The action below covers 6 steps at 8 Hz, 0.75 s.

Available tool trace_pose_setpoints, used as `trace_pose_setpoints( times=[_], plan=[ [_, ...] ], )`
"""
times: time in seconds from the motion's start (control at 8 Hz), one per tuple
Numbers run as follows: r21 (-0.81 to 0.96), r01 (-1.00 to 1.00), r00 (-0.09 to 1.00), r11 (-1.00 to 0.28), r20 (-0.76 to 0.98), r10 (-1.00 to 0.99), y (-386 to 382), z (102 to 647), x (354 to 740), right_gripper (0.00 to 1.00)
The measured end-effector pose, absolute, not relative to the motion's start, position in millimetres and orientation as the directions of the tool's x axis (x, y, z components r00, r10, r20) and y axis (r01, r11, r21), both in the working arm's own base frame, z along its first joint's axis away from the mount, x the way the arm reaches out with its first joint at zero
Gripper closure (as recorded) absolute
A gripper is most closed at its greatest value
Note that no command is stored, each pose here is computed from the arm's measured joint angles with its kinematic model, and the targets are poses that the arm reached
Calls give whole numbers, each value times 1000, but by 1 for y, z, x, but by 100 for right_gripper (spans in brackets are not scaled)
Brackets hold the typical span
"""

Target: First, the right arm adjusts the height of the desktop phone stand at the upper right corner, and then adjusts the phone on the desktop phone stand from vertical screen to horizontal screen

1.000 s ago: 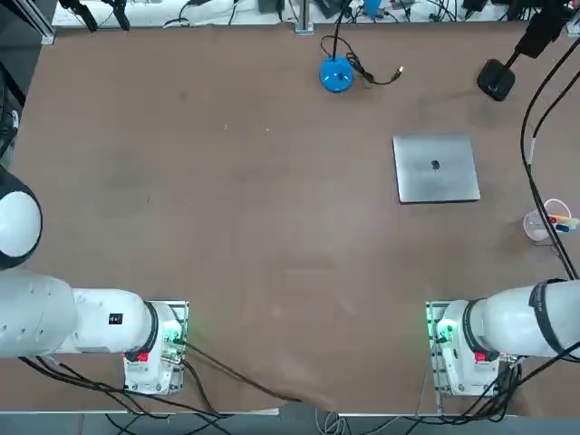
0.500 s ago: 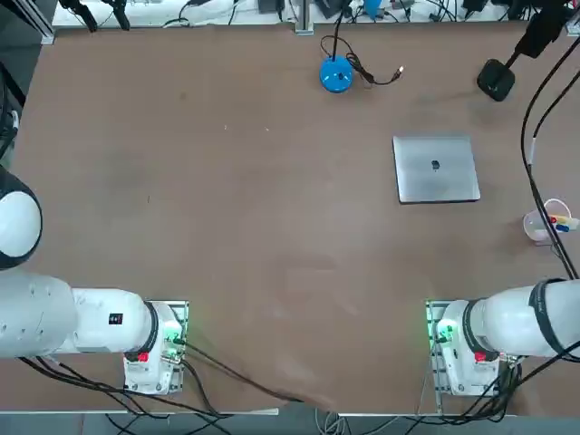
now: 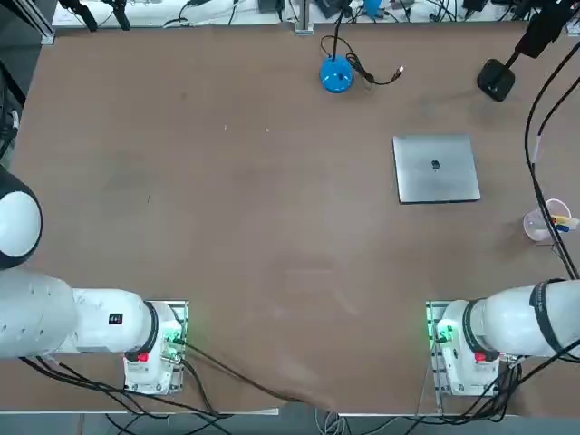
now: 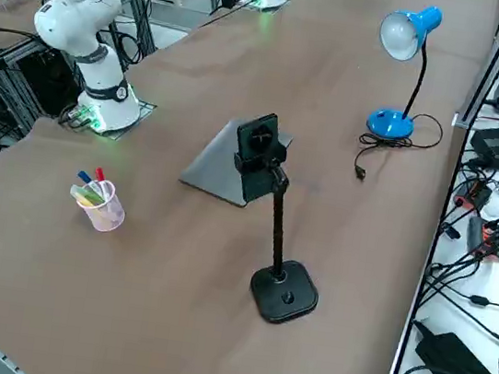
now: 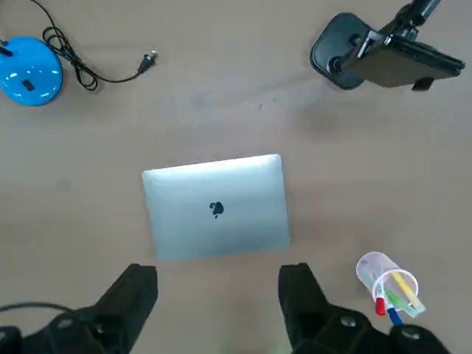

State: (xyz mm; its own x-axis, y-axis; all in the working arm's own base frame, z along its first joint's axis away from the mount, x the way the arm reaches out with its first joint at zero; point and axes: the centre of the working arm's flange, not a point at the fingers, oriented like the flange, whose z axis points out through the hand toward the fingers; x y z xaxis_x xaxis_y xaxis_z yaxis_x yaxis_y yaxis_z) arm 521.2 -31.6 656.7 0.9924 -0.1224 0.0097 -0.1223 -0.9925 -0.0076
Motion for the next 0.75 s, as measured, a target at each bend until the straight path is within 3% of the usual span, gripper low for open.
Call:
trace_pose_setpoints(
  times=[0.75],
  plan=[
    [-10,-110,993,-994,45,-111,-28,673,521,0]
  ],
)
